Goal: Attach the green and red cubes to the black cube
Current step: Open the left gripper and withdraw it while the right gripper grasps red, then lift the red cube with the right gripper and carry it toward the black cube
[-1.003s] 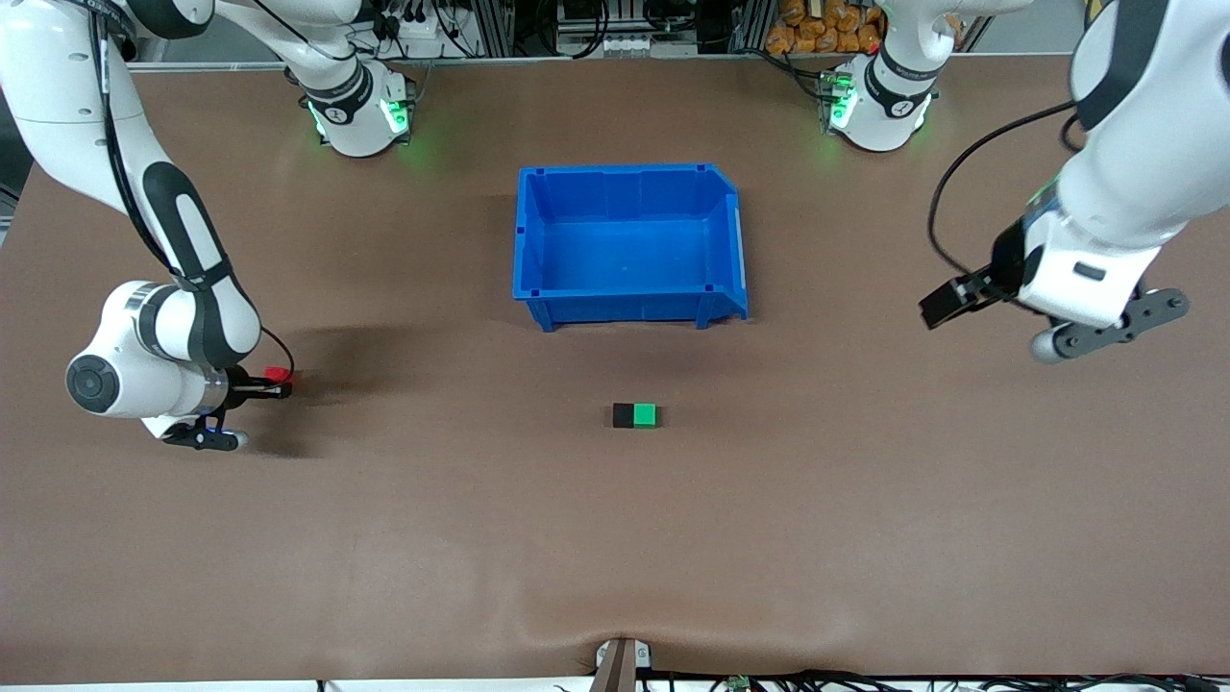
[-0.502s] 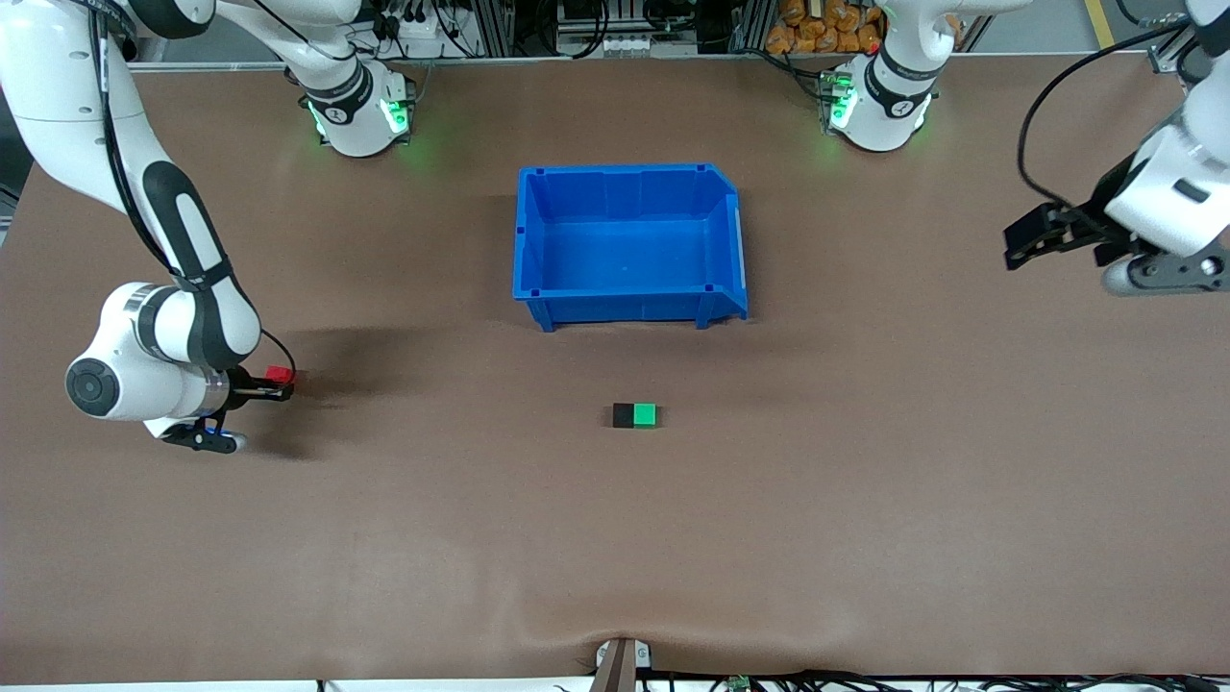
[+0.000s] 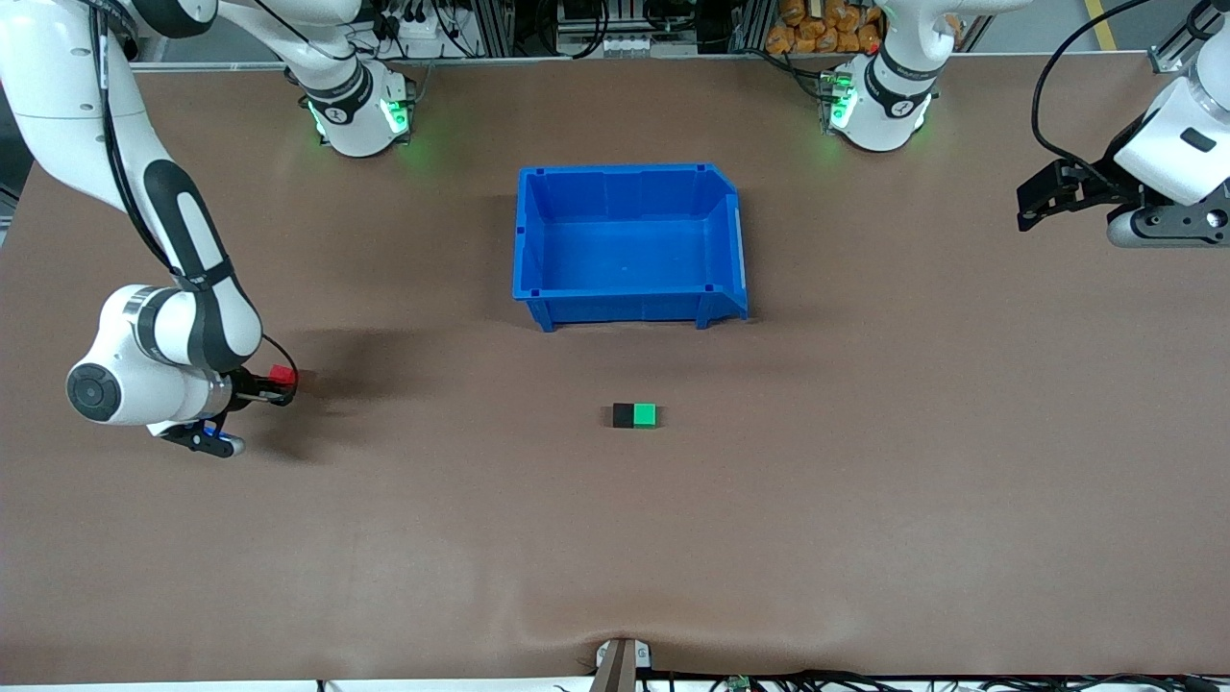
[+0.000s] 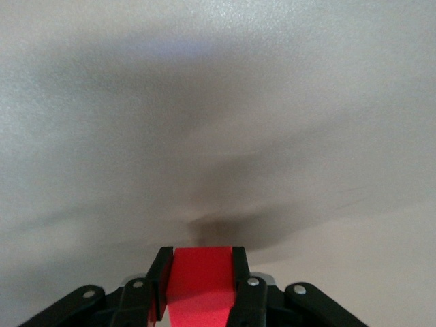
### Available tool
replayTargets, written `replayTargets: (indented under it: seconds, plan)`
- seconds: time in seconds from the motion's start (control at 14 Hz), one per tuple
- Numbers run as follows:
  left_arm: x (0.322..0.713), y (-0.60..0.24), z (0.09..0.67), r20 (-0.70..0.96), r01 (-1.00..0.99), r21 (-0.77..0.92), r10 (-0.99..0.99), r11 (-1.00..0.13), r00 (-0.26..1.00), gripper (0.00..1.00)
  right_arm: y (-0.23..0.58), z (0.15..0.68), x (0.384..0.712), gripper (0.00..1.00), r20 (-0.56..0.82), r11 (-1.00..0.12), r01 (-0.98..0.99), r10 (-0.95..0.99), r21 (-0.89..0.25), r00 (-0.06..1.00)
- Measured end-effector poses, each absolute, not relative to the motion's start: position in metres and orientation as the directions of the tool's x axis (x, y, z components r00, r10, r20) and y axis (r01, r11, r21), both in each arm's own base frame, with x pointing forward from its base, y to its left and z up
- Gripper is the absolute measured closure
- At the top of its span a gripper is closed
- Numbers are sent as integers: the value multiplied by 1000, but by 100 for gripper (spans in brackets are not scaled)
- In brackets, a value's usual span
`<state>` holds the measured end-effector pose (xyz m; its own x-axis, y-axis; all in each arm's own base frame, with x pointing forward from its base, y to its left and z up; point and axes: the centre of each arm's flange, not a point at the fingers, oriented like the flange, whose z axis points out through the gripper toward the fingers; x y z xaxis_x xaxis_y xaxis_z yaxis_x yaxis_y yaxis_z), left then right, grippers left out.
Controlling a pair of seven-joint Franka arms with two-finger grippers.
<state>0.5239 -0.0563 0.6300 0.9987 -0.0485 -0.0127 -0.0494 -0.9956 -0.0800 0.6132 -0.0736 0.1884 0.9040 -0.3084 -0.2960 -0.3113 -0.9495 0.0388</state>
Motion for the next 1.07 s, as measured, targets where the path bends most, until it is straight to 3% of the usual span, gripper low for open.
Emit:
replayTargets:
  seconds: [1.07]
  plan:
    - [524, -60, 632, 5, -55, -79, -56, -995, 998, 0, -11, 206, 621, 60, -303, -841, -525, -538, 130, 787]
